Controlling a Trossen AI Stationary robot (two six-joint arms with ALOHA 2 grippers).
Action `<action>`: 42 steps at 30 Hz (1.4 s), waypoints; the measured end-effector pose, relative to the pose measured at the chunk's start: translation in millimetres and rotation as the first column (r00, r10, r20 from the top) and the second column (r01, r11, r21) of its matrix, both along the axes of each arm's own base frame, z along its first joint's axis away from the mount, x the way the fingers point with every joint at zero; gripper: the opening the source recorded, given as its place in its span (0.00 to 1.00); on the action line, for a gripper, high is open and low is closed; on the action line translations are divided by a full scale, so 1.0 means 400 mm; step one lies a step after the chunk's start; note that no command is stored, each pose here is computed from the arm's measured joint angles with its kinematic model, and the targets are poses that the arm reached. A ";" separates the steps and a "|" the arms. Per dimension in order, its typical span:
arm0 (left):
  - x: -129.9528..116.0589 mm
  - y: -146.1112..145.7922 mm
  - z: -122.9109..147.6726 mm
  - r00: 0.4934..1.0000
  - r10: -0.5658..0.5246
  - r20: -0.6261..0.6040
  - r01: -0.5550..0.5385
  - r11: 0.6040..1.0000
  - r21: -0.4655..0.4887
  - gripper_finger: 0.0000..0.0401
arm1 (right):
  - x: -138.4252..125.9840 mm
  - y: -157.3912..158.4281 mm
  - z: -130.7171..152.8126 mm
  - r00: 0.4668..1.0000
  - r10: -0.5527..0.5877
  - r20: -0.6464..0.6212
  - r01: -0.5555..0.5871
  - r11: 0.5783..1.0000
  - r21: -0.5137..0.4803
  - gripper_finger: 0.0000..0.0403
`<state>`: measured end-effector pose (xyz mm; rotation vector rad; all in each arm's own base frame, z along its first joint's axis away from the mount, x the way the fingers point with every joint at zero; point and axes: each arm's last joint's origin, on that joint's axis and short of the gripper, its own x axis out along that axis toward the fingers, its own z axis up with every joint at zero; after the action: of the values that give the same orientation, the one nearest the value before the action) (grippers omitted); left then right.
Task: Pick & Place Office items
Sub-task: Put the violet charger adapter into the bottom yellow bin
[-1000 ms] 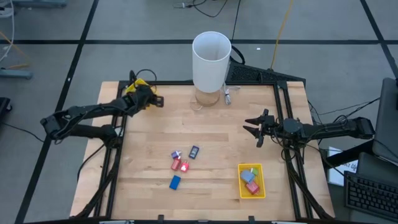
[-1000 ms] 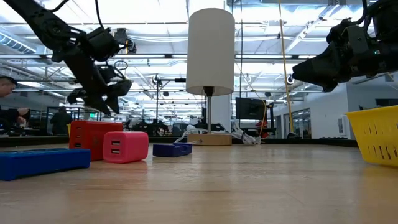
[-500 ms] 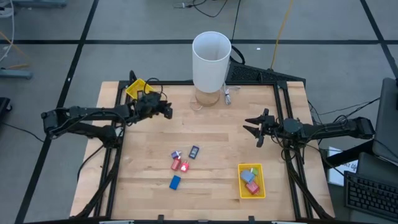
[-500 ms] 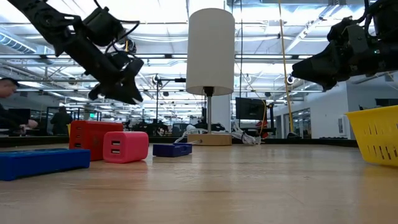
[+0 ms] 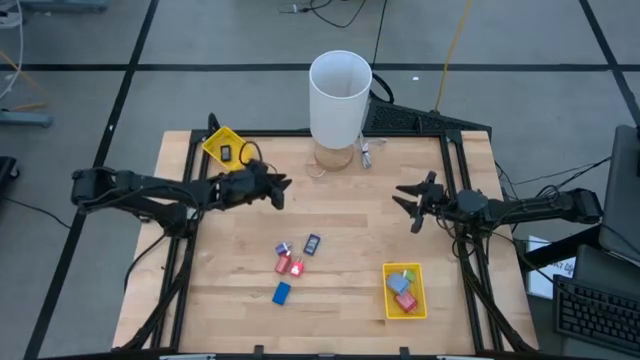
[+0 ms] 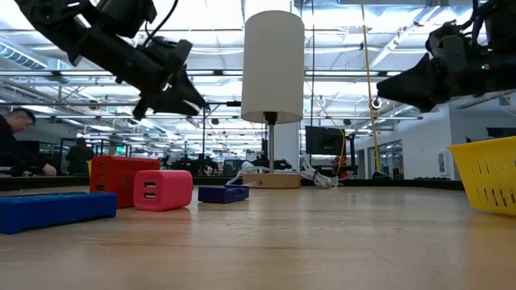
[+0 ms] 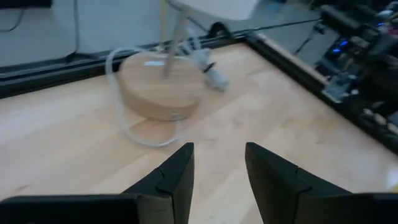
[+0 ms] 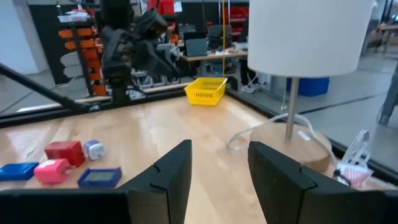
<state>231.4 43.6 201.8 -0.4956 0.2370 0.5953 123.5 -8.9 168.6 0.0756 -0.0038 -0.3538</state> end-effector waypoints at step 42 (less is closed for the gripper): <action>0.149 -0.274 -0.096 0.556 -0.428 -0.712 0.179 0.899 -0.400 0.52 | 0.004 -0.082 0.049 0.986 -0.047 0.157 0.080 0.975 -0.208 0.36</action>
<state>290.9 -65.9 163.4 -0.4212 1.2728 0.3931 125.3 -41.9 188.1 -0.1115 -0.1946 -0.4096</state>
